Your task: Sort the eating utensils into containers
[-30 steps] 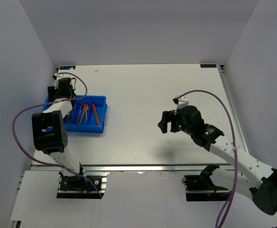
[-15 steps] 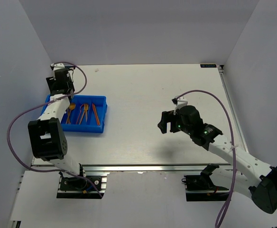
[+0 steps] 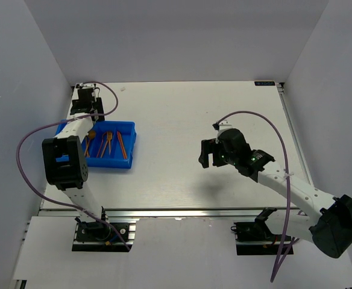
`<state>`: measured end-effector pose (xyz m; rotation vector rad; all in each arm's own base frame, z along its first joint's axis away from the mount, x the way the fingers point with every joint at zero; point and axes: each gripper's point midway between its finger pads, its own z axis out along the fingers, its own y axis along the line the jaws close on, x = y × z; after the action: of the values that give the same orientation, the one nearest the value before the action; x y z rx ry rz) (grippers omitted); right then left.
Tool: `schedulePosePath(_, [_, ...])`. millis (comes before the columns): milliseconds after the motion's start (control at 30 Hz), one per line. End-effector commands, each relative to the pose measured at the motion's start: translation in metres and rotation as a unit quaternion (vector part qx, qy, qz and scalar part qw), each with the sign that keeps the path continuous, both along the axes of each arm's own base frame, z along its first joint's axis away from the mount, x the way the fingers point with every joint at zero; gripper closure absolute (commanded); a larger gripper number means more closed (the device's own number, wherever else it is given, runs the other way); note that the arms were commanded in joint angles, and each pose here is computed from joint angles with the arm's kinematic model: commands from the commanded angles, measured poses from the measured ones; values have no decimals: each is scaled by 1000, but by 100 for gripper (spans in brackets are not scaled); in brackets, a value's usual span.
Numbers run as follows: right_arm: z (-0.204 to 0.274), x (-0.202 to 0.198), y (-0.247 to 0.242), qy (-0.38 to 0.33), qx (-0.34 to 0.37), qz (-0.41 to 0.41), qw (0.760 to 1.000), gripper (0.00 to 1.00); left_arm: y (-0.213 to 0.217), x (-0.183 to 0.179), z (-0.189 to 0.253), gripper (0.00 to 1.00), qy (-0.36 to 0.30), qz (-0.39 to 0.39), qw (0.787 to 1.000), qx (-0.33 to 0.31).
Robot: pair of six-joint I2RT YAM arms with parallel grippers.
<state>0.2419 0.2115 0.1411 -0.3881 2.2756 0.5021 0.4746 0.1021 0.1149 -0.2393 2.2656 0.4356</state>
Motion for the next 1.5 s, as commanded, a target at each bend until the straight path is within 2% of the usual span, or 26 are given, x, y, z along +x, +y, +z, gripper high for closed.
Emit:
schedulePosePath(0, [17,4,7,1,8,-8,1000,11,11,7,15,21,-24,0,1000,17])
schedulePosePath(167, [21,2,9,11,3,-15,1000,11,18,19,2,35,-6,6,1000,5])
schedulePosePath(400, [24,3,7,9,-8,-19,1000,11,21,16,4,37,-13,15,1000,2])
schedulePosePath(600, [23,-1,9,9,-10,-15,1000,11,25,17,2,46,-14,24,1000,4])
schedulePosePath(767, [21,-1,9,11,-12,-15,1000,11,24,21,5,58,-23,25,999,-9])
schedulePosePath(833, [22,-1,10,10,-11,-15,1000,11,23,22,7,68,-27,23,999,-11])
schedulePosePath(900, [21,-2,12,10,-11,-13,1000,11,22,23,11,69,-32,23,999,-12])
schedulePosePath(933, [21,-2,12,10,-11,-12,1000,11,22,24,13,74,-36,22,999,-12])
schedulePosePath(1033, [21,-1,13,9,-11,-11,1000,11,23,23,15,79,-36,25,999,-10])
schedulePosePath(1067, [20,-2,13,9,-11,-10,1000,11,23,23,15,89,-37,24,999,-9])
schedulePosePath(1100, [20,-2,13,9,-12,-10,1000,11,26,22,17,92,-37,31,999,-4])
schedulePosePath(1467, [14,-3,12,8,-14,-7,1000,11,44,13,51,97,-64,75,995,36])
